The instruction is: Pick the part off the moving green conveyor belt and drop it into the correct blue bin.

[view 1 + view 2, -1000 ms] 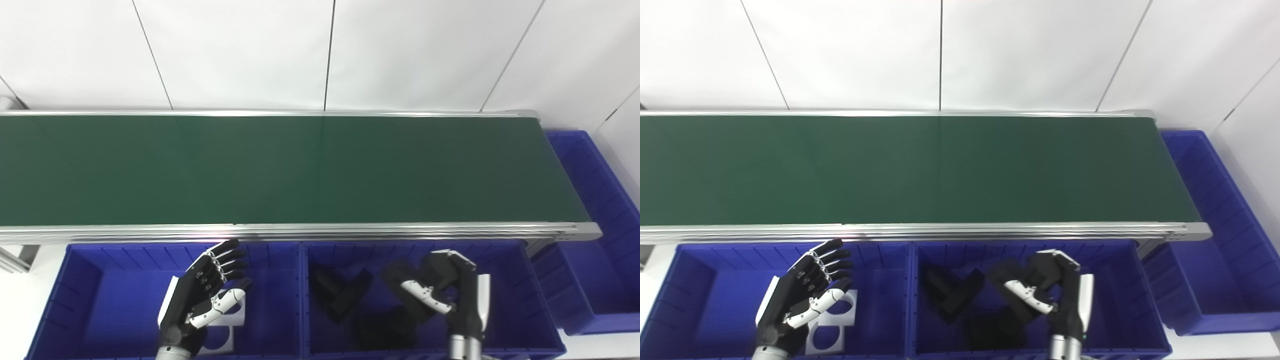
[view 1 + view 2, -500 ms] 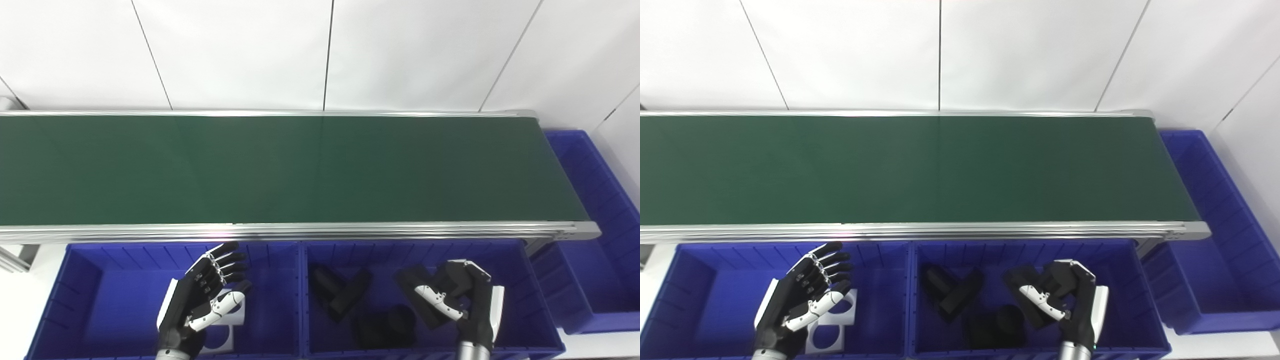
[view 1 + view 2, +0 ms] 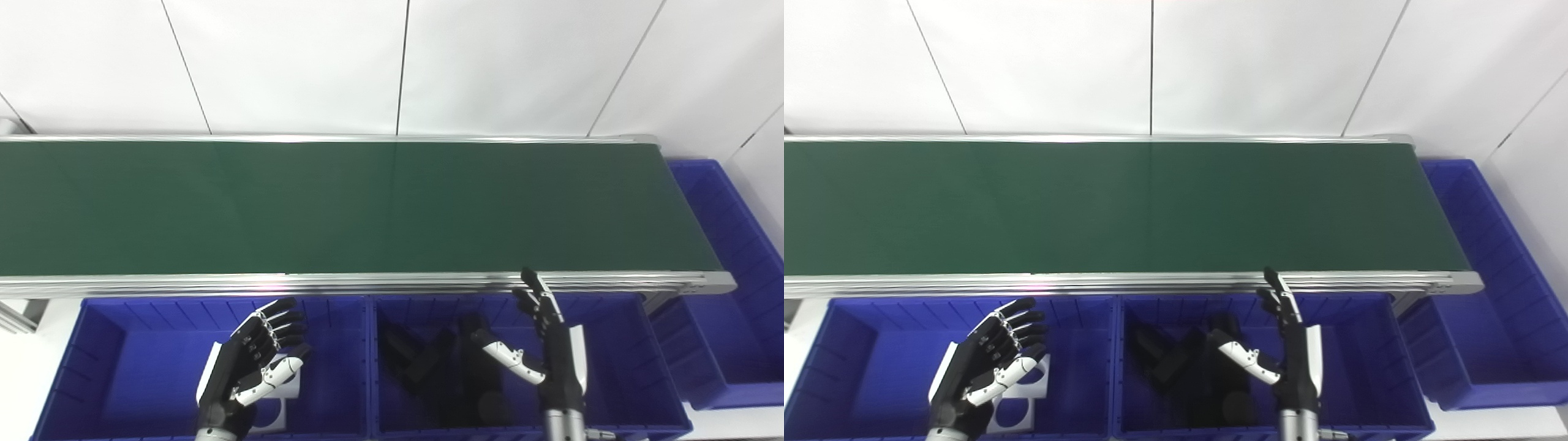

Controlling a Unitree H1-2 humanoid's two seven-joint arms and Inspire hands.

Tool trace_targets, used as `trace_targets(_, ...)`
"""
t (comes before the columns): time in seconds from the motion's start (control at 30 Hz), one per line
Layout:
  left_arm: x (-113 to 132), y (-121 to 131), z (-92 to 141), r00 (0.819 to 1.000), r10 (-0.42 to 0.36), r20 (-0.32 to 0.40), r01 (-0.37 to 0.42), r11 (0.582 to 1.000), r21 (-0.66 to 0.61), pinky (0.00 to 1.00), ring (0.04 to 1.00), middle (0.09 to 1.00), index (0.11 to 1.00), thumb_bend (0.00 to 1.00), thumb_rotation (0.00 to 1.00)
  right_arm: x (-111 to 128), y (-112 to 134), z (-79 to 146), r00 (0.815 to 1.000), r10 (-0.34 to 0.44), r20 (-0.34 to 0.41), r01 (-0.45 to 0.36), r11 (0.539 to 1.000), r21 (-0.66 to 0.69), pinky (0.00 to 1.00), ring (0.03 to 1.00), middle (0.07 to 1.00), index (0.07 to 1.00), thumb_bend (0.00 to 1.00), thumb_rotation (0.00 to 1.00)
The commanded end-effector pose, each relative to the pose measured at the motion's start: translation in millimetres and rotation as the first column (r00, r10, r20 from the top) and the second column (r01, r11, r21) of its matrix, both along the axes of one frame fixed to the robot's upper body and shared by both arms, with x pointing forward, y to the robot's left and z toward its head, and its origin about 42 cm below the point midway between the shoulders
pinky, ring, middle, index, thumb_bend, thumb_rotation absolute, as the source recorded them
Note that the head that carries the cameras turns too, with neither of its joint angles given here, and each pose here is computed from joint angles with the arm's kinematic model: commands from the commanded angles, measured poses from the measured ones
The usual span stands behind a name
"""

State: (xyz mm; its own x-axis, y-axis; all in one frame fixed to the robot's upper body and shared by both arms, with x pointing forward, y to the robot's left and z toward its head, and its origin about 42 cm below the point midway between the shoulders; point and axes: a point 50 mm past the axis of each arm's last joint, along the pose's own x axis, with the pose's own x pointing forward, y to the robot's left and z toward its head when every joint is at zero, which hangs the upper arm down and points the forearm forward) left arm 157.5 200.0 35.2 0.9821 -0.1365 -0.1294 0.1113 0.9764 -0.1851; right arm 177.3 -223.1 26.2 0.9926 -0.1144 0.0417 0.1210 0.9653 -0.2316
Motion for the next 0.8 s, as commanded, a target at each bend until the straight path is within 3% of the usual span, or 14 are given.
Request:
trace_targets(0.0,3.8,-1.9,4.7,0.999,-0.003,0.036,0.002,1.0,0.002,0.66,0.661,0.698,0.741,0.61,0.0,5.9,0.0,8.8,0.998,0.047,0.029,-0.046,0.999,-0.008,0.99,0.999,1.0,1.0,0.97,0.53)
trace_targets(0.1,3.0,-3.3,4.0,0.999,0.0,0.036,0.0,1.0,-0.002,0.66,0.657,0.696,0.74,0.61,0.0,5.9,-1.5,10.7,0.997,0.081,0.018,-0.081,0.997,-0.006,1.0,1.0,1.0,1.0,0.97,0.52)
trace_targets(0.2,1.8,-4.4,2.8,0.999,0.004,0.035,-0.004,1.0,-0.001,0.65,0.656,0.698,0.74,0.62,0.0,5.8,-1.4,12.4,0.995,0.096,0.01,-0.096,0.995,0.004,1.0,1.0,1.0,1.0,0.9,0.36)
trace_targets(0.37,1.1,-10.7,0.6,0.999,-0.005,0.036,0.004,1.0,0.022,0.64,0.657,0.699,0.744,0.62,0.0,2.0,1.4,11.4,0.991,0.127,0.034,-0.128,0.992,0.017,0.96,0.993,1.0,1.0,0.85,0.27)
trace_targets(0.5,2.5,-17.3,-1.8,0.999,0.026,0.047,-0.026,1.0,0.008,0.65,0.657,0.698,0.73,0.61,0.0,0.9,7.3,12.2,0.978,0.202,0.049,-0.202,0.979,0.005,0.81,0.894,0.93,0.931,0.78,0.26)
trace_targets(0.7,7.9,-15.5,-4.6,0.994,0.065,0.089,-0.067,0.997,0.028,0.66,0.66,0.694,0.727,0.6,0.0,6.5,25.7,13.3,0.951,0.302,0.068,-0.304,0.953,0.016,0.74,0.837,0.877,0.884,0.72,0.24)
trace_targets(0.77,10.7,-13.0,-3.2,0.991,0.082,0.102,-0.085,0.996,0.033,0.68,0.675,0.695,0.726,0.59,0.0,11.4,37.2,12.8,0.938,0.338,0.073,-0.34,0.94,0.011,0.69,0.797,0.844,0.853,0.71,0.3)
